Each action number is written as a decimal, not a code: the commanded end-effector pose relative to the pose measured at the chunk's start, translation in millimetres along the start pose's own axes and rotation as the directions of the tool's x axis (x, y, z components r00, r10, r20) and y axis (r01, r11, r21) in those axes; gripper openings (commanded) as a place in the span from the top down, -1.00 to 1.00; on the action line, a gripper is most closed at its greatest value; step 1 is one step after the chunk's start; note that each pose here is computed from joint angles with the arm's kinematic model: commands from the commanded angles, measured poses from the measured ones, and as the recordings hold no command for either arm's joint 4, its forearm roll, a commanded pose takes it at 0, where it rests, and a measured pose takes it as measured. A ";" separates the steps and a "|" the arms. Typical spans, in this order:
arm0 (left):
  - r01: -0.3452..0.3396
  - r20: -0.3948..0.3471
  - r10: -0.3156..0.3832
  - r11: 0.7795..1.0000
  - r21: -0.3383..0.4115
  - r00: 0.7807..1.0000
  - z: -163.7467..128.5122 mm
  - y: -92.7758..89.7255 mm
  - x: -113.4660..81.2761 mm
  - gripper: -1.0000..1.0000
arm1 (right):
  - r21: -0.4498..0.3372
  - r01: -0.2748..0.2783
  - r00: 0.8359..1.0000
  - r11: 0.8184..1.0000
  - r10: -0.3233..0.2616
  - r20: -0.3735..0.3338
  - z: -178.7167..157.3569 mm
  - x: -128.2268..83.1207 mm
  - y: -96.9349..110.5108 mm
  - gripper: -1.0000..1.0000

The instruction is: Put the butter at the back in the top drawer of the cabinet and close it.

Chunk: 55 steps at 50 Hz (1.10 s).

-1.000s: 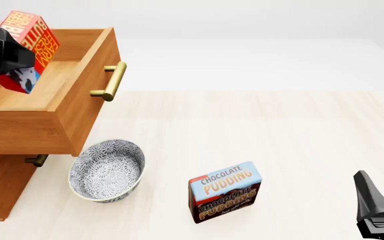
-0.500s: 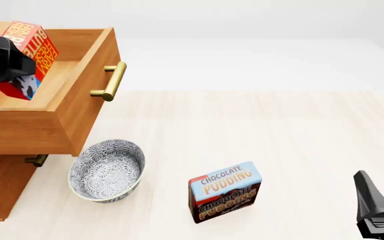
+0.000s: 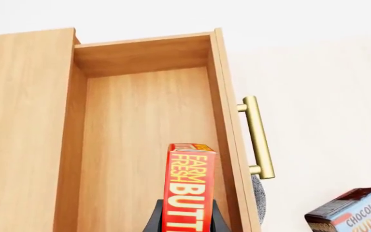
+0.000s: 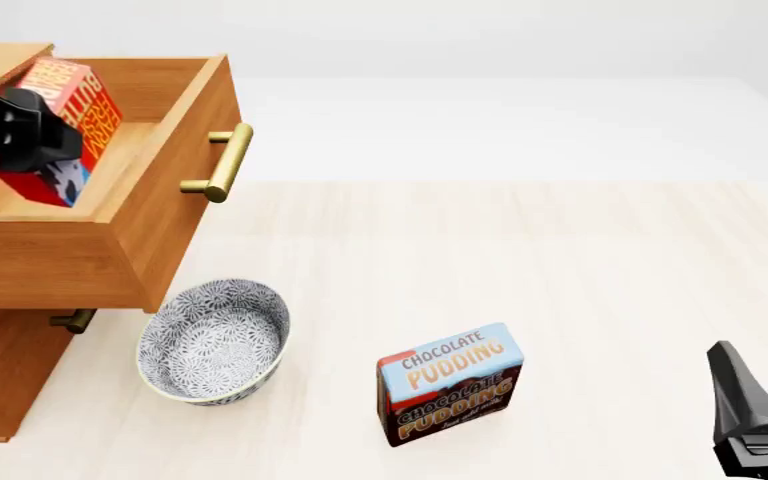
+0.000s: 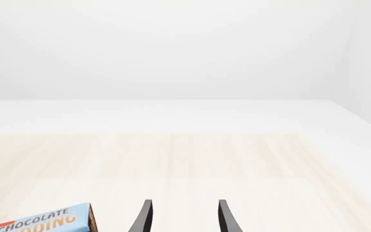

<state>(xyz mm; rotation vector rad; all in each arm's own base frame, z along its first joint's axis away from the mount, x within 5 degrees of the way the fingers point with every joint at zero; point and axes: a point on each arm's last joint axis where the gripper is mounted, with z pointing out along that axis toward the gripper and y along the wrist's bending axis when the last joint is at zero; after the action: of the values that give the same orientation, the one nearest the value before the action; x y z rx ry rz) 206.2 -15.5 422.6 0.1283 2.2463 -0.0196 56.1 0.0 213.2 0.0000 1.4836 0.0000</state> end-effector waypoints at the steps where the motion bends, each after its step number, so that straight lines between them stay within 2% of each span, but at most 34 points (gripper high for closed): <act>1: -0.008 0.014 0.008 1.000 -0.007 1.000 3.9 1.7 -1.6 1.00 | 0.000 0.000 1.000 1.000 0.000 0.000 0.0 0.0 0.0 -1.00; 55: 0.026 -0.021 -0.027 0.999 -0.032 0.999 30.3 9.0 12.8 1.00 | 0.000 0.000 1.000 1.000 0.000 0.000 0.0 0.0 0.0 -1.00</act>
<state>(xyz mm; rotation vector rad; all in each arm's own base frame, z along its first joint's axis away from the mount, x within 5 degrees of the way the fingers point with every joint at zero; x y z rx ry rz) 222.9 -8.2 390.9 0.0745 2.2907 -0.0046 56.1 0.0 213.2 0.0000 1.4836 0.0000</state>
